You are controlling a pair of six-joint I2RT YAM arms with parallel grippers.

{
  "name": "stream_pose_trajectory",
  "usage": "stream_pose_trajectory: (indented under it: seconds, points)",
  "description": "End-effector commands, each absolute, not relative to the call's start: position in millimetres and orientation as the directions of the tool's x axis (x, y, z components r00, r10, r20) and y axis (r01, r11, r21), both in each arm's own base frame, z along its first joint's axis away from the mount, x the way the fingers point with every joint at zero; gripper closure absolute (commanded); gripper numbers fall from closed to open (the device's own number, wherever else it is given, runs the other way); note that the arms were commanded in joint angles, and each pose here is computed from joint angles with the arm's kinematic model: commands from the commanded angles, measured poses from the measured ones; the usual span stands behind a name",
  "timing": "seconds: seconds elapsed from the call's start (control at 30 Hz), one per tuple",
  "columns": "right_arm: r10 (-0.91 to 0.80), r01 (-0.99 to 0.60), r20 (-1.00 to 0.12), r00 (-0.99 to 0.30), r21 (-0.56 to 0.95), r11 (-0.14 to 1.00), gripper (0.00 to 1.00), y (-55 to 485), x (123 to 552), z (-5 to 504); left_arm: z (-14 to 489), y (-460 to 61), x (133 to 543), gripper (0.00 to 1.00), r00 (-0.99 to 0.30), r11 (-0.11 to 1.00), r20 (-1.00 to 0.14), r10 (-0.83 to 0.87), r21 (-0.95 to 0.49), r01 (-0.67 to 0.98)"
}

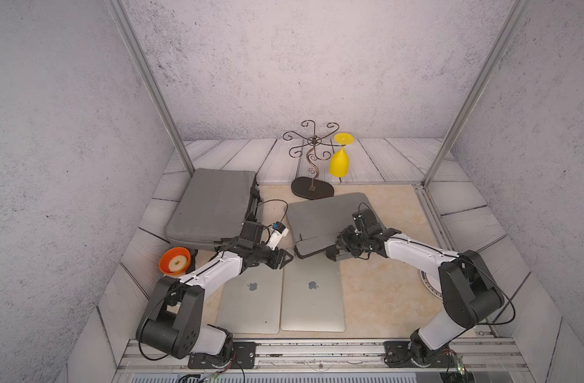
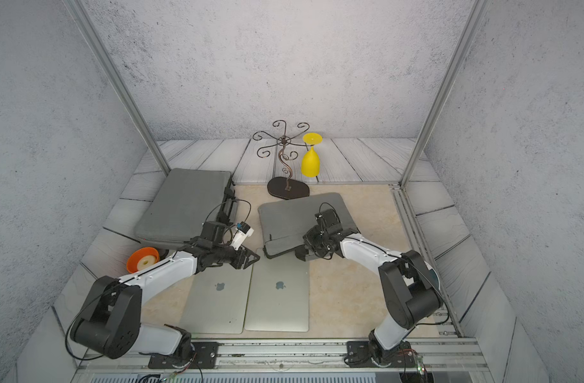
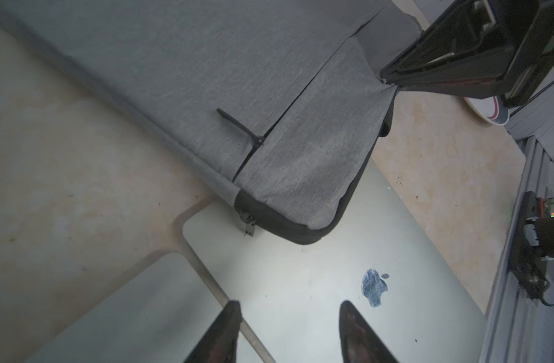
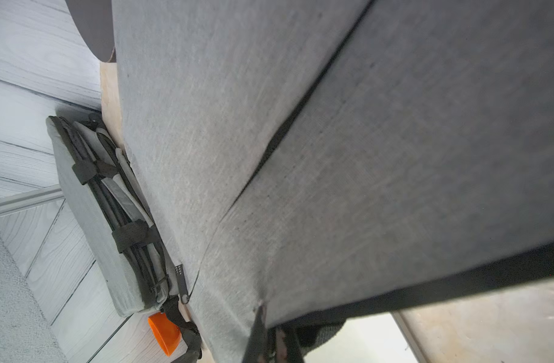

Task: Open the zippered laptop bag and take out the laptop
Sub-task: Adjust the zippered laptop bag at the center of the board, then unzip the zipper on the zippered laptop bag.

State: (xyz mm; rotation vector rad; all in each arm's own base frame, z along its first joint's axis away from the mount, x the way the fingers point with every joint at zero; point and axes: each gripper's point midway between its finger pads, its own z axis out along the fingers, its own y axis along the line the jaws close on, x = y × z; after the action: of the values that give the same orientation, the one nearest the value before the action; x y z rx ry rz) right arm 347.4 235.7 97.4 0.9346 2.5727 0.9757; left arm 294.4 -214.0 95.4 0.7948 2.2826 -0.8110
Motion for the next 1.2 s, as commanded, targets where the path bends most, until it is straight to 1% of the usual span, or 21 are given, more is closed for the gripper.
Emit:
stream_pose_trajectory:
  seconds: [0.0,0.1,0.33,0.63,0.8,0.93,1.07,1.17]
  points:
    - [0.614,0.416,0.003,-0.789,0.739,0.531,1.00,257,362,124,88,-221,308,0.50,-0.575,0.629,-0.729,0.371,-0.259,0.733]
    - [0.613,0.415,0.006,-0.790,0.742,0.527,1.00,257,361,126,75,-220,312,0.53,-0.594,0.642,-0.703,0.391,-0.254,0.723]
    - [0.618,0.406,-0.003,-0.786,0.752,0.520,1.00,257,363,135,57,-225,316,0.59,-0.610,0.633,-0.670,0.422,-0.264,0.727]
    - [0.619,0.406,0.003,-0.785,0.758,0.511,1.00,258,363,139,51,-234,328,0.59,-0.582,0.624,-0.683,0.442,-0.231,0.746]
    - [0.616,0.409,0.007,-0.788,0.753,0.515,1.00,257,362,136,47,-232,337,0.63,-0.578,0.641,-0.673,0.461,-0.198,0.741]
    - [0.617,0.413,0.009,-0.787,0.751,0.515,1.00,256,361,135,45,-232,339,0.71,-0.579,0.640,-0.670,0.465,-0.197,0.743]
    - [0.616,0.415,0.013,-0.787,0.750,0.515,1.00,255,360,134,50,-233,341,0.74,-0.561,0.634,-0.681,0.470,-0.182,0.752]
    - [0.620,0.419,0.017,-0.784,0.751,0.510,1.00,254,360,132,51,-233,342,0.80,-0.555,0.632,-0.689,0.467,-0.179,0.754]
